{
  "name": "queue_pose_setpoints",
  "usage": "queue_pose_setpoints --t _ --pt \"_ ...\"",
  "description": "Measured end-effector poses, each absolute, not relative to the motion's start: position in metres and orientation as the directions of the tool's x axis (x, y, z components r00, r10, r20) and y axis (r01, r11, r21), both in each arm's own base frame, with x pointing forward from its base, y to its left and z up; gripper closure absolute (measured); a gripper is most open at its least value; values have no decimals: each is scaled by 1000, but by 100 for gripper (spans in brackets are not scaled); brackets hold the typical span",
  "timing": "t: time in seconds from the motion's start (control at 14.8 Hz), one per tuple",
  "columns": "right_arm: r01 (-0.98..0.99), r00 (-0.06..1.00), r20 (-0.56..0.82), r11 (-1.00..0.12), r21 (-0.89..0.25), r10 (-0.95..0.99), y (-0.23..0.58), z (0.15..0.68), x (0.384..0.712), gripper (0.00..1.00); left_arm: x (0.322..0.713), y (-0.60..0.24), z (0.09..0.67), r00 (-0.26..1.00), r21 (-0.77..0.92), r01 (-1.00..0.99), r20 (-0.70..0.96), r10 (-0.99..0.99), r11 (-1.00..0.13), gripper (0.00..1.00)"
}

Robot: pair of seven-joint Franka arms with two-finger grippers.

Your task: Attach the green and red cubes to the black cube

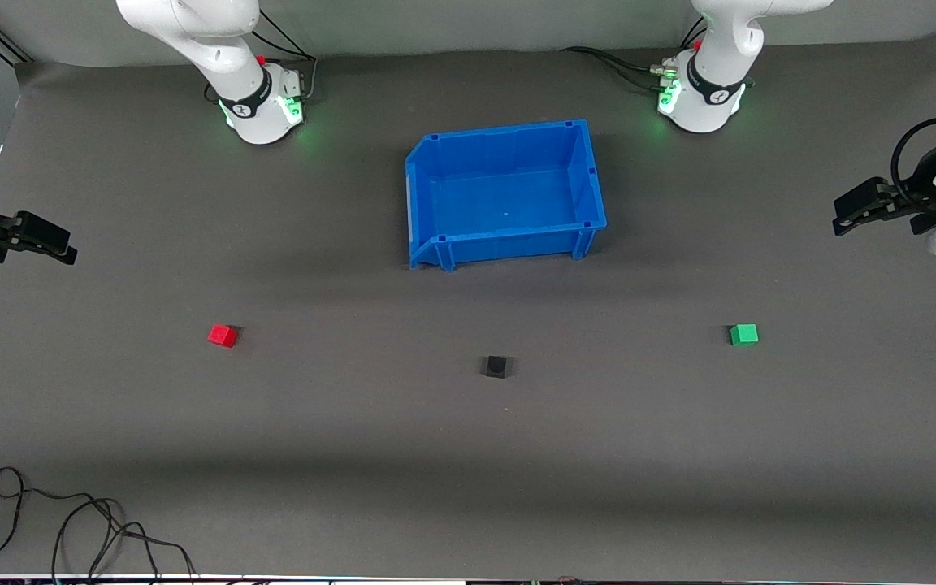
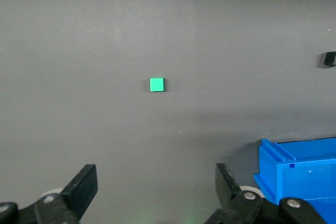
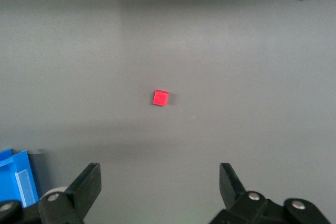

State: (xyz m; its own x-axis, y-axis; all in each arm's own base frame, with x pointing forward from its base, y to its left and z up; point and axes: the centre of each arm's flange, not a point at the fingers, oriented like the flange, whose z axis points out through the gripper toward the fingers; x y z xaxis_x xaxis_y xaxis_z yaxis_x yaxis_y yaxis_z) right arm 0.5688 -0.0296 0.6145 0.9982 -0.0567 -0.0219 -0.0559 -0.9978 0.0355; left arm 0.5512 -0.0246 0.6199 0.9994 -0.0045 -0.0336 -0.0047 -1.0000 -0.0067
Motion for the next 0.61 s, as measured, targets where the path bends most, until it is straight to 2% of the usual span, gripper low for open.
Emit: queue_pose_setpoints --t 0.34,0.61 --pt "-63 994 -89 -997 36 -65 -35 592 571 0 552 -23 620 999 2 34 -33 34 -999 0" --pt "-58 991 -122 -998 34 -62 -35 533 581 1 558 -16 611 949 76 310 -78 304 -948 0"
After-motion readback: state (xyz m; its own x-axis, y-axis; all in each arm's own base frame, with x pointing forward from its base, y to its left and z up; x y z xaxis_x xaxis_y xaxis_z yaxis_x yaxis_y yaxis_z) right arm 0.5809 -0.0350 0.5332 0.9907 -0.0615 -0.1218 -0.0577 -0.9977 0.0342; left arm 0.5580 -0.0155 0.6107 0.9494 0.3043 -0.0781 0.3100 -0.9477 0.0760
